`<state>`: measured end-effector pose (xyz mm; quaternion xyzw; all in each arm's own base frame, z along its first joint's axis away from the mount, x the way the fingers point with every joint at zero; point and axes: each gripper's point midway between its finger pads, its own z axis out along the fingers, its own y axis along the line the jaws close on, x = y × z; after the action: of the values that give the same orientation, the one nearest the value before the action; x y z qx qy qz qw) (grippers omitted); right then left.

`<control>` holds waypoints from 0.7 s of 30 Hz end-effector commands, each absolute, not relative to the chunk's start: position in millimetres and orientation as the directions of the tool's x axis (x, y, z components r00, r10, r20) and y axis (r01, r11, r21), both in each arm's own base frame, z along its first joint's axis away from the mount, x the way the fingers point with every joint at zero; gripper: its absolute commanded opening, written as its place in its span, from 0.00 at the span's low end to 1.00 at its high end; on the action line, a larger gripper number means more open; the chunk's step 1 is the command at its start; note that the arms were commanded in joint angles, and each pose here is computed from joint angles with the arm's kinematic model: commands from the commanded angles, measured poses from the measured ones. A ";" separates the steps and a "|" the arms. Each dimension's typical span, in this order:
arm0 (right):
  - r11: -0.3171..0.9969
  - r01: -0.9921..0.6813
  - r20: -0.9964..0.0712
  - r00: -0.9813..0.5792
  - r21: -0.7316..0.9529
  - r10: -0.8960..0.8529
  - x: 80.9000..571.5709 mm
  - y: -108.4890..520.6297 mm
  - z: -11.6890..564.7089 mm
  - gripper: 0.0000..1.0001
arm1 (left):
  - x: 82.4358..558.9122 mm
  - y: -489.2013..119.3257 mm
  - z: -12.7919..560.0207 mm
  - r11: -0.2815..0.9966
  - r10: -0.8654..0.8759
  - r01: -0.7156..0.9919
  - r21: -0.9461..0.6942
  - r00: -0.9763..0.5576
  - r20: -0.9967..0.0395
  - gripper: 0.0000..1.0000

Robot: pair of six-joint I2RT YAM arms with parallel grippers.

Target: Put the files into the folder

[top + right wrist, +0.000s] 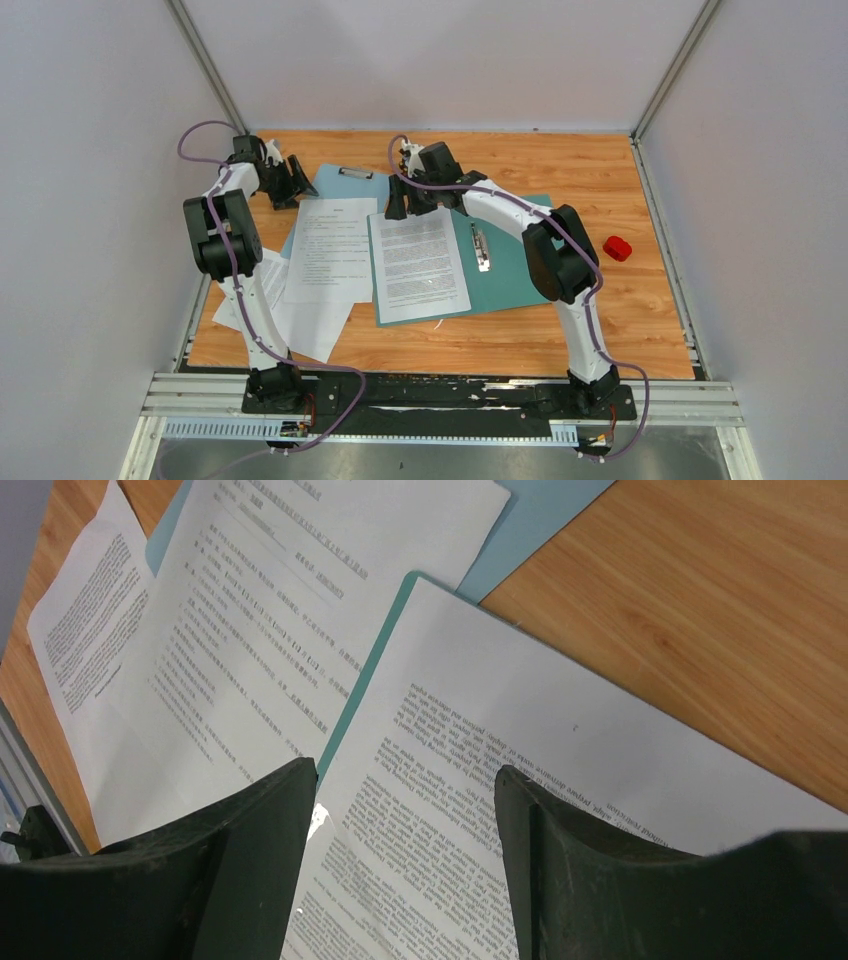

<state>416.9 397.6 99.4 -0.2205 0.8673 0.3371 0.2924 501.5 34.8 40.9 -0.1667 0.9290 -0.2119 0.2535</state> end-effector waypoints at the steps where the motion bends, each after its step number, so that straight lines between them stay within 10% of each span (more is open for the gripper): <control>1: 0.672 -0.590 -0.724 -0.680 0.447 -0.115 450.7 412.9 117.6 0.66 | 500.8 16.1 51.0 0.793 -0.441 -0.172 -0.584 -0.823 -0.357 0.73; 21: 0.683 -0.567 -0.704 -0.702 0.461 -0.107 461.6 420.6 93.9 0.65 | 492.5 -25.4 91.2 0.636 -0.456 -0.029 -0.771 -0.820 -0.345 0.67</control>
<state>453.7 418.8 79.5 -0.2011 0.8661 0.3382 0.3085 491.4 -17.3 52.1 -0.1740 0.8813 -0.3745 0.2299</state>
